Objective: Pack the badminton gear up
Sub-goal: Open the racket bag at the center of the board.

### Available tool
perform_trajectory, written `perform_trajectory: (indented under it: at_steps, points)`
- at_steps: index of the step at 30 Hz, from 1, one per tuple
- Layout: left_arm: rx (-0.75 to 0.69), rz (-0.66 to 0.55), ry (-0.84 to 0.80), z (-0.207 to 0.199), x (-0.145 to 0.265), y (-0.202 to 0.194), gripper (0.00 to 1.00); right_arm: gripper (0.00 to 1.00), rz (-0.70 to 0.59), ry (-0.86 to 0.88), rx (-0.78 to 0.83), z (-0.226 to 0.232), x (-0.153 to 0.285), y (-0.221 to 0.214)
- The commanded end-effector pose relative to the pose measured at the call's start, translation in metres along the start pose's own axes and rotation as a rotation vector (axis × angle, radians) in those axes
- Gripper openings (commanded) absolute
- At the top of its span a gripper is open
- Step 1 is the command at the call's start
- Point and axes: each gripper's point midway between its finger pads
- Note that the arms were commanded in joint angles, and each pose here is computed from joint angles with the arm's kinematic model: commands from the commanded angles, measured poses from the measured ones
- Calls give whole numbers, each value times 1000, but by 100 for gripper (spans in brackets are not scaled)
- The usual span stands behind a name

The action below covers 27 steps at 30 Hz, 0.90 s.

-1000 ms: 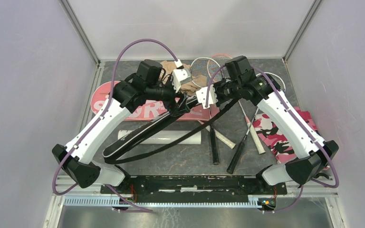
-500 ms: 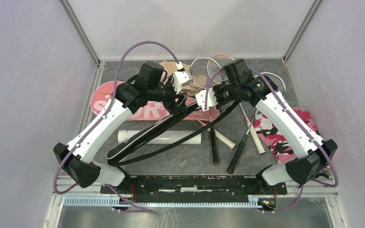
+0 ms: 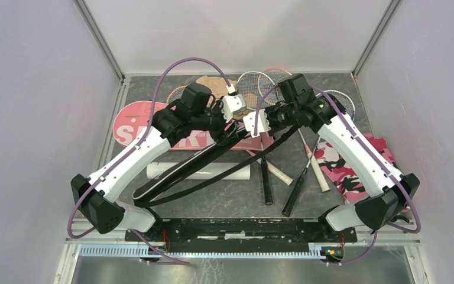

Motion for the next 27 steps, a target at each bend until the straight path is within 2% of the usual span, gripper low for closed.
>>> perform_trajectory:
  at_steps: [1, 4, 10, 13, 17, 27]
  points:
    - [-74, -106, 24, 10, -13, 23, 68, 1, -93, -16, 21, -1, 7, 22]
    - [-80, -167, 4, 9, -20, 34, 65, 3, -96, -12, 5, 0, 3, 21]
    - [-61, -208, -98, -2, -40, 38, 48, 6, -106, -36, -26, 0, 2, 16]
    - [-31, -217, -152, -9, -49, 38, 34, 10, -109, -56, -41, -4, 4, 15]
    - [-5, -215, -167, -8, -54, 42, 4, 18, -90, -116, -85, -14, 10, 9]
    - [107, -237, 158, 47, -35, 61, 2, 56, -81, -401, -249, -50, 48, 1]
Point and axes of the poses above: each gripper's point midway between its finger pads, its own x axis back along the fingers, its own z axis along the line the jaws close on, y = z × x, and after that the axes turned 2 degrees about -x, right-handed
